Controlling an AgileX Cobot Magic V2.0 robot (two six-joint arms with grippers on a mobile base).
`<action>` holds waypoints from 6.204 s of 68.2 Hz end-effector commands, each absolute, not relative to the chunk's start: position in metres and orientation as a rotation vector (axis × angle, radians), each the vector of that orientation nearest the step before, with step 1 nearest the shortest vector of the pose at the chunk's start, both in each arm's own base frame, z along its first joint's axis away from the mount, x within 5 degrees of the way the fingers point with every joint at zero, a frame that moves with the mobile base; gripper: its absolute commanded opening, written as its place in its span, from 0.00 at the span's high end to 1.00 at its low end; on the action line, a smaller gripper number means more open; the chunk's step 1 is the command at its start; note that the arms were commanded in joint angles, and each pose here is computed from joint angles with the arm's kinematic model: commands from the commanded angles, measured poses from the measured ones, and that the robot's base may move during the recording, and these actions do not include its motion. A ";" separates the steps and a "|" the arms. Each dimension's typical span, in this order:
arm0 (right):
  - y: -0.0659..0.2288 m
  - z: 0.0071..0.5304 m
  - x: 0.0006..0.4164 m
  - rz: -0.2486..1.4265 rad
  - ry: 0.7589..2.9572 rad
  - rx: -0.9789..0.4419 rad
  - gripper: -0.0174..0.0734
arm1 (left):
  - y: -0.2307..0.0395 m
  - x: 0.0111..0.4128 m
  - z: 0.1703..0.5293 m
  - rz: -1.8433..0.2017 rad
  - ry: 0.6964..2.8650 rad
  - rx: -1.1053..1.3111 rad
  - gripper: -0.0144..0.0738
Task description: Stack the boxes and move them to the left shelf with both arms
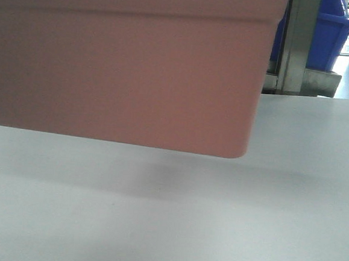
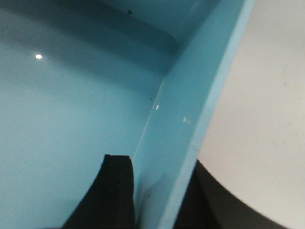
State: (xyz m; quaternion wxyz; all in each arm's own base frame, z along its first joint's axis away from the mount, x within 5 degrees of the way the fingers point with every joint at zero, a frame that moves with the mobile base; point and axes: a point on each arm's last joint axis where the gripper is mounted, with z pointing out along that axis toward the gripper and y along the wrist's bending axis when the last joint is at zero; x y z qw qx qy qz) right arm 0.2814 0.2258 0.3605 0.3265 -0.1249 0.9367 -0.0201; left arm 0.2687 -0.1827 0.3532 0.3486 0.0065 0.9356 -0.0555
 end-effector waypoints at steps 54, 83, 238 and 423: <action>0.244 0.394 0.274 0.262 2.266 -0.330 0.77 | -0.206 0.261 0.394 -0.491 2.186 0.075 0.84; 0.244 0.394 0.274 0.262 2.266 -0.330 0.77 | -0.206 0.261 0.394 -0.491 2.186 0.075 0.84; 0.244 0.394 0.274 0.262 2.266 -0.330 0.77 | -0.206 0.261 0.394 -0.491 2.186 0.075 0.84; 0.244 0.394 0.274 0.262 2.266 -0.330 0.77 | -0.206 0.261 0.394 -0.491 2.186 0.075 0.84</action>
